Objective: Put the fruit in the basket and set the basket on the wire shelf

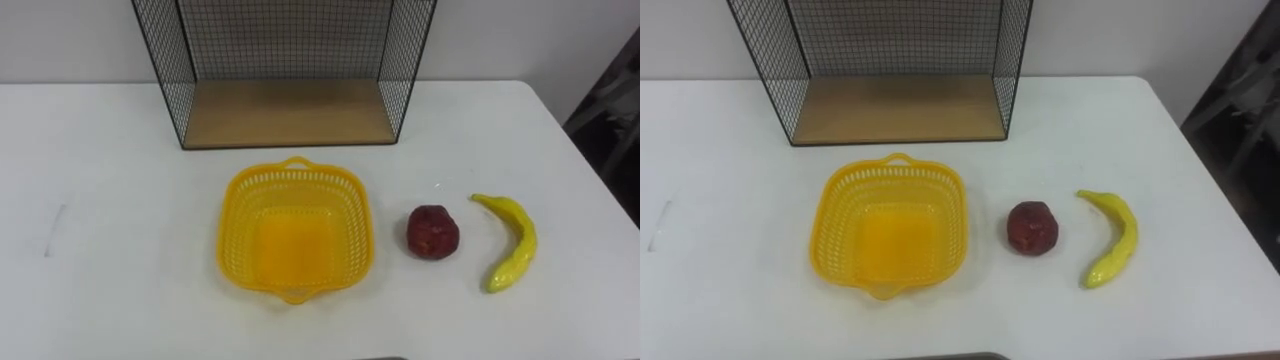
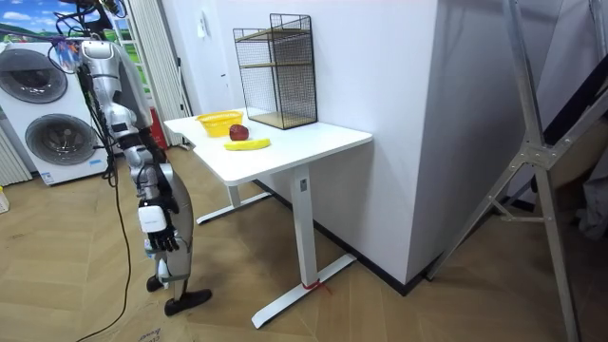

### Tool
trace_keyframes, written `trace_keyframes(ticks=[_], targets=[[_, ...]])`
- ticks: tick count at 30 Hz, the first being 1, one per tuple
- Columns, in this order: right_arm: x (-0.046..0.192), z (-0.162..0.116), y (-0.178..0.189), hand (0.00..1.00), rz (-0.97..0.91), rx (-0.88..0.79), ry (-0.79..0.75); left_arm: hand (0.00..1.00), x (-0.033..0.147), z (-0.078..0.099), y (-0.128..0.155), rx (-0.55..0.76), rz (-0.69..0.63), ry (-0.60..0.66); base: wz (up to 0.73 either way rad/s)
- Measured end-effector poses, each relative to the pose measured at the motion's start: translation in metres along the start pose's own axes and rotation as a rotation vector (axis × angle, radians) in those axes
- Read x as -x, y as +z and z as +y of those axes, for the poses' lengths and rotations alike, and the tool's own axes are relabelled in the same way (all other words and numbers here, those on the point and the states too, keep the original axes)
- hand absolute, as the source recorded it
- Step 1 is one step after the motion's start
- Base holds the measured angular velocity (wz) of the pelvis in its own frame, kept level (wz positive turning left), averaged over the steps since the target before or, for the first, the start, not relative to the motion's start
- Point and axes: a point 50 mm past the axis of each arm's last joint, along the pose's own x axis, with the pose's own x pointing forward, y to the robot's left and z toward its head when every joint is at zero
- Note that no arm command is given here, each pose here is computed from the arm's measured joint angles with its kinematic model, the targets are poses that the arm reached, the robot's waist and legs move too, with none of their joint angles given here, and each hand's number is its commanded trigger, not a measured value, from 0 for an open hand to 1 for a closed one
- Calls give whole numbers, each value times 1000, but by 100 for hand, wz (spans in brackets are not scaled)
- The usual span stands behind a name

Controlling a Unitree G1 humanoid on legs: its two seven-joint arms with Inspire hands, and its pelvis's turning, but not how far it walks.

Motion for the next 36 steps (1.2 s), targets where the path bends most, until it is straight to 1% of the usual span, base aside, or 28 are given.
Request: trace_keyframes(ticks=[2, 3, 5, 6, 8, 9, 11, 12, 13, 15, 17, 18, 20, 21, 23, 24, 27, 29, 30, 32, 35, 36], targets=[[1, -1, 5, 0, -6, -371, 20, 0, 0, 5, -9, 45, 7, 29, -2], [1, -2, 8, 0, -11, -449, 22, 0, 1, 6, -12, 54, 10, 36, -9], [2, -6, 17, 0, -38, -689, 22, 0, 1, 10, -19, 82, 22, 53, -11], [3, -8, 19, 0, -43, -743, 15, 0, 1, 11, -19, 91, 21, 59, -5], [5, -13, 30, 0, -70, -902, -1, 0, 2, 16, -20, 112, 1, 87, -2], [6, -15, 34, 0, -82, -932, -4, 0, 2, 18, -19, 117, -8, 94, -6], [13, -24, 55, 0, -155, -1030, -53, 0, 3, 27, -18, 140, -39, 132, -2], [15, -27, 61, 0, -178, -1043, -66, 0, 3, 29, -18, 140, -45, 143, 4], [22, -30, 75, 0, -231, -1052, -95, 0, 4, 33, -16, 143, -54, 165, 0], [38, -35, 100, 0, -342, -1019, -147, 0, 4, 35, -14, 154, -71, 189, -11], [73, -35, 140, 0, -570, -924, -204, 0, 5, 36, -9, 146, -93, 195, -17], [85, -35, 150, 0, -643, -894, -223, 0, 5, 37, -6, 145, -104, 199, 0], [124, -34, 178, 0, -902, -808, -322, 0, 6, 39, -2, 136, -134, 219, 4], [135, -34, 183, 0, -966, -790, -351, 0, 6, 38, -1, 126, -134, 220, 0], [169, -26, 195, 0, -1182, -718, -433, 0, 5, 33, -1, 85, -137, 213, 0], [174, -23, 197, 0, -1219, -701, -441, 0, 5, 32, -1, 79, -136, 209, -6], [198, -7, 203, 0, -1362, -628, -413, 0, 5, 29, 2, 41, -150, 193, -9], [221, 11, 204, 0, -1482, -578, -334, 0, 5, 27, 4, 22, -160, 183, -7], [227, 16, 204, 0, -1517, -556, -316, 0, 5, 27, 4, 20, -162, 181, -4], [243, 40, 205, 0, -1624, -434, -202, 0, 4, 26, 1, 1, -152, 171, 0], [249, 59, 206, 0, -1672, -276, -75, 0, 3, 20, -3, -25, -131, 140, 3], [251, 64, 207, 0, -1680, -250, -52, 0, 3, 19, -4, -34, -130, 131, 0]])
